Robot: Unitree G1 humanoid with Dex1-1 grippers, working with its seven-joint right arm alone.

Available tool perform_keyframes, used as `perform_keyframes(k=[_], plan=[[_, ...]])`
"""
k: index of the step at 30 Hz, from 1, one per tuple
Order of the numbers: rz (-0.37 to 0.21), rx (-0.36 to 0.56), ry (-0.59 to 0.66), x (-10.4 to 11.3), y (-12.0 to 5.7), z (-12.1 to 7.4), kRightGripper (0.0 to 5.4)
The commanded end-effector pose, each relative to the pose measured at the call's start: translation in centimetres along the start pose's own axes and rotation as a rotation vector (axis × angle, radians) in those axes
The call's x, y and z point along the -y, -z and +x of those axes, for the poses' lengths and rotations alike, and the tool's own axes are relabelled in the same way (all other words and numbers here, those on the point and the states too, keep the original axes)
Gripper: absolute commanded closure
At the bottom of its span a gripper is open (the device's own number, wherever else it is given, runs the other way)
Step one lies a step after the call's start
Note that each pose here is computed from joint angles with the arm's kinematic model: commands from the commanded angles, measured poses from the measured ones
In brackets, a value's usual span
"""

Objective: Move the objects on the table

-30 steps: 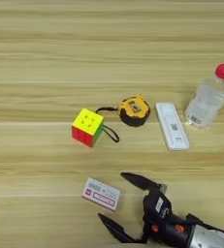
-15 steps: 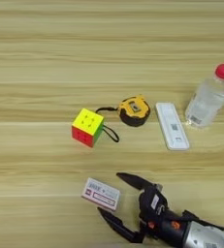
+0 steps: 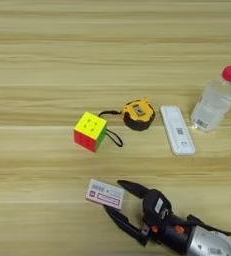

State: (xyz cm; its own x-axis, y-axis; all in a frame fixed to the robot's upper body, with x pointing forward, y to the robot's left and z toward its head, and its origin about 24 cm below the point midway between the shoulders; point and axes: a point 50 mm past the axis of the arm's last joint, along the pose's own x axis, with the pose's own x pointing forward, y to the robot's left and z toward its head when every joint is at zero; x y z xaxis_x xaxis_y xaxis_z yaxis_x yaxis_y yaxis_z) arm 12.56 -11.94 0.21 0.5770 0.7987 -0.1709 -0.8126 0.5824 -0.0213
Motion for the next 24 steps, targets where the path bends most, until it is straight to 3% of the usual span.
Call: perform_keyframes(k=[1,7,24], plan=[[-0.022,0.018,0.031,0.5,-0.5,0.2,2.83],[-0.015,0.070,0.101,1.2,-1.1,0.9,3.30],[-0.022,0.138,0.480,4.8,-1.7,2.2,3.33]])
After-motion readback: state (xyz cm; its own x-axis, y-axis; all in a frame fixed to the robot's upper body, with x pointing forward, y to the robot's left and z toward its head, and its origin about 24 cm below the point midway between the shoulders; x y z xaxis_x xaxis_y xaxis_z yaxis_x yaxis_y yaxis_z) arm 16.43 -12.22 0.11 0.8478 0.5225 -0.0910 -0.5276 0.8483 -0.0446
